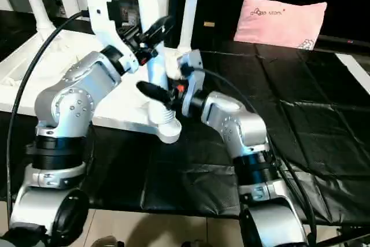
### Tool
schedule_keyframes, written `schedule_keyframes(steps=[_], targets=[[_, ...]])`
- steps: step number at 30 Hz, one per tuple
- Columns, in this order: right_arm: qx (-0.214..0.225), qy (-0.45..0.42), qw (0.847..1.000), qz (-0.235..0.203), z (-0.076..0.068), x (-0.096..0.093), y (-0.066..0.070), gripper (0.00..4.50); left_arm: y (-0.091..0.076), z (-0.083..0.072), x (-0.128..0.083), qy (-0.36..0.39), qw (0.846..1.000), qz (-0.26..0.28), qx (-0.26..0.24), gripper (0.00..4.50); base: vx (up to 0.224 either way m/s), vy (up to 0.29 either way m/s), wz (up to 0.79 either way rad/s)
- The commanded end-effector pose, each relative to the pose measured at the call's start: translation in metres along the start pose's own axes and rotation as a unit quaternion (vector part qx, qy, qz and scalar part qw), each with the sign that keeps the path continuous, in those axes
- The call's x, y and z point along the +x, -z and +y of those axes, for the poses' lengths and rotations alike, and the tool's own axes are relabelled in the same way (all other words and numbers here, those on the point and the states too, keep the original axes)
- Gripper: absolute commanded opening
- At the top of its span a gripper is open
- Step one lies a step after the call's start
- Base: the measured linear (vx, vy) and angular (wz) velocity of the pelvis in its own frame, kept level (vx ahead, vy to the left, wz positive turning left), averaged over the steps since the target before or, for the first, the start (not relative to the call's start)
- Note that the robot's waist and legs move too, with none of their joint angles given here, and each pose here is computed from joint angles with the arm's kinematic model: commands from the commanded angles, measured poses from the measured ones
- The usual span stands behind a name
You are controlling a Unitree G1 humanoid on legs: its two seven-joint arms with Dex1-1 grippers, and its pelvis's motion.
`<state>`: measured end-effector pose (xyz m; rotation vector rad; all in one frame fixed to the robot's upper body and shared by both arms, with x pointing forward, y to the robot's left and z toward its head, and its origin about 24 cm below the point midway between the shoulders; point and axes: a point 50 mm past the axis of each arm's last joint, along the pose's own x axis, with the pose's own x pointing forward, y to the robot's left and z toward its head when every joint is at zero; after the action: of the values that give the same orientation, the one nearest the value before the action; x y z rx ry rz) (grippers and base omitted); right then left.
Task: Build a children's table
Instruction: Pick table leg
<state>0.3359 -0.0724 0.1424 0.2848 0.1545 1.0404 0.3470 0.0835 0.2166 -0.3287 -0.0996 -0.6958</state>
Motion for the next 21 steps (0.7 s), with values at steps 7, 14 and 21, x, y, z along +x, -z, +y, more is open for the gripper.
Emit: schedule_keyframes(steps=[7,14,21], targets=[[-0.024,-0.091,0.994,0.046,0.000,-0.025,-0.019,3.37,-0.006,-0.001,-0.003,0.113,0.992,0.050,-0.003,1.82,0.000,0.000,0.00],[-0.014,-0.112,0.991,0.071,-0.005,-0.028,-0.014,3.37,-0.020,-0.007,-0.007,0.193,0.979,0.049,-0.043,1.81,0.000,0.000,0.00],[0.027,-0.168,0.982,0.078,0.002,-0.025,-0.009,3.37,-0.021,-0.020,-0.009,0.247,0.966,0.052,-0.052,1.81,0.000,0.000,0.00]])
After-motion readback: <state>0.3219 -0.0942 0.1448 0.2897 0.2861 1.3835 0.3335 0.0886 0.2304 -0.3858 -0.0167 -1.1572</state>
